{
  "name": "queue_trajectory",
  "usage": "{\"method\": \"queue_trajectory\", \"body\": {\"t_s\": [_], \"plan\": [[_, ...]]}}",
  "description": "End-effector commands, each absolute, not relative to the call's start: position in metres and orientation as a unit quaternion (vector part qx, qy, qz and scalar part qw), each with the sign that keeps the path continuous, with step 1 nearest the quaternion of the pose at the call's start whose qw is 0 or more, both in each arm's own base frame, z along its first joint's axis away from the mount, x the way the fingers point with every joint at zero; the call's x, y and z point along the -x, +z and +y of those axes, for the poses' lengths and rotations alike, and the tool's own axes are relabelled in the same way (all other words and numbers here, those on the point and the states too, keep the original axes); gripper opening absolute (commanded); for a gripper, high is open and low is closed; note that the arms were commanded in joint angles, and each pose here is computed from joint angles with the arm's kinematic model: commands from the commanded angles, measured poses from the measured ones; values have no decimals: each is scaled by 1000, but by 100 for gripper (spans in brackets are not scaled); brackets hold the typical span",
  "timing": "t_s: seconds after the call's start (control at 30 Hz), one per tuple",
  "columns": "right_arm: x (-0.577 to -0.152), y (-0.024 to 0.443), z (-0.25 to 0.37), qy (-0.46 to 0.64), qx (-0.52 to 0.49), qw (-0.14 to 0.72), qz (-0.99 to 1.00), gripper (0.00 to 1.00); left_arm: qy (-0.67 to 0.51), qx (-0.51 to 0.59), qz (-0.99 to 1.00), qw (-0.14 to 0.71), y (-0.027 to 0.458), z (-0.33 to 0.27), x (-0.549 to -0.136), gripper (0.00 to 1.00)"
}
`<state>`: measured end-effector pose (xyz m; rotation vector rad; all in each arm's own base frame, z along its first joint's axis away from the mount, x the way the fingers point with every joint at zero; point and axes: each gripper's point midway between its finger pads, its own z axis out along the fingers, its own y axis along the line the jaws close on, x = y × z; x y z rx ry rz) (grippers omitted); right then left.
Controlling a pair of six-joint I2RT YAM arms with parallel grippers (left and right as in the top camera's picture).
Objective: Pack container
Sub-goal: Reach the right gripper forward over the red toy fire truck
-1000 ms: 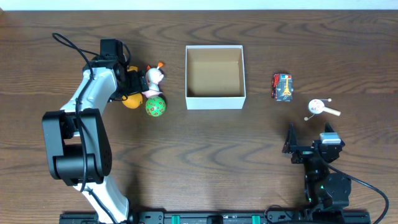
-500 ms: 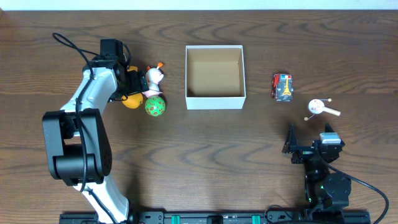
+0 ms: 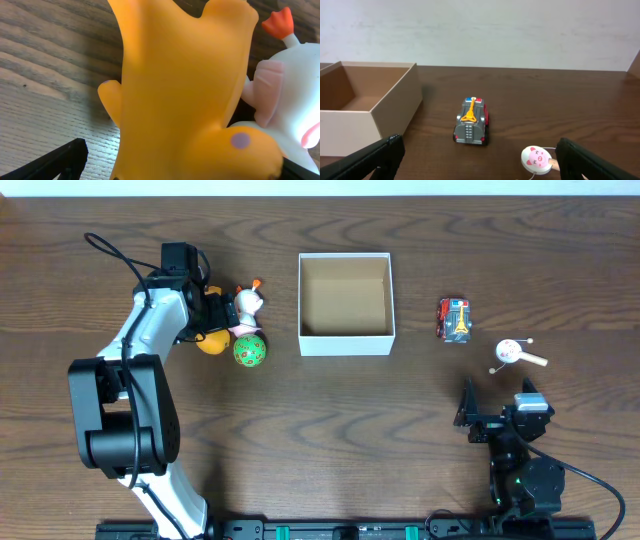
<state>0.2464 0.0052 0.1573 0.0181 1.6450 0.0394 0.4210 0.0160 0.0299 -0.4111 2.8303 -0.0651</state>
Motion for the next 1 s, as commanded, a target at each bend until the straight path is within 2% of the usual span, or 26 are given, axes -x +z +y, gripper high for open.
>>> {"method": "queue_trajectory", "body": {"t_s": [0.0, 0.6, 0.73, 0.97], "plan": [[-246, 156, 4, 19, -13, 680, 733, 99, -21, 139, 980, 138, 28, 16, -422, 98], [-246, 157, 3, 18, -14, 681, 732, 99, -21, 139, 980, 138, 28, 17, -422, 98], [-246, 159, -7, -12, -25, 684, 729, 99, -21, 139, 980, 138, 28, 16, -422, 98], [-248, 144, -10, -25, -20, 659, 751, 99, -21, 139, 980, 138, 28, 16, -422, 98]]}}
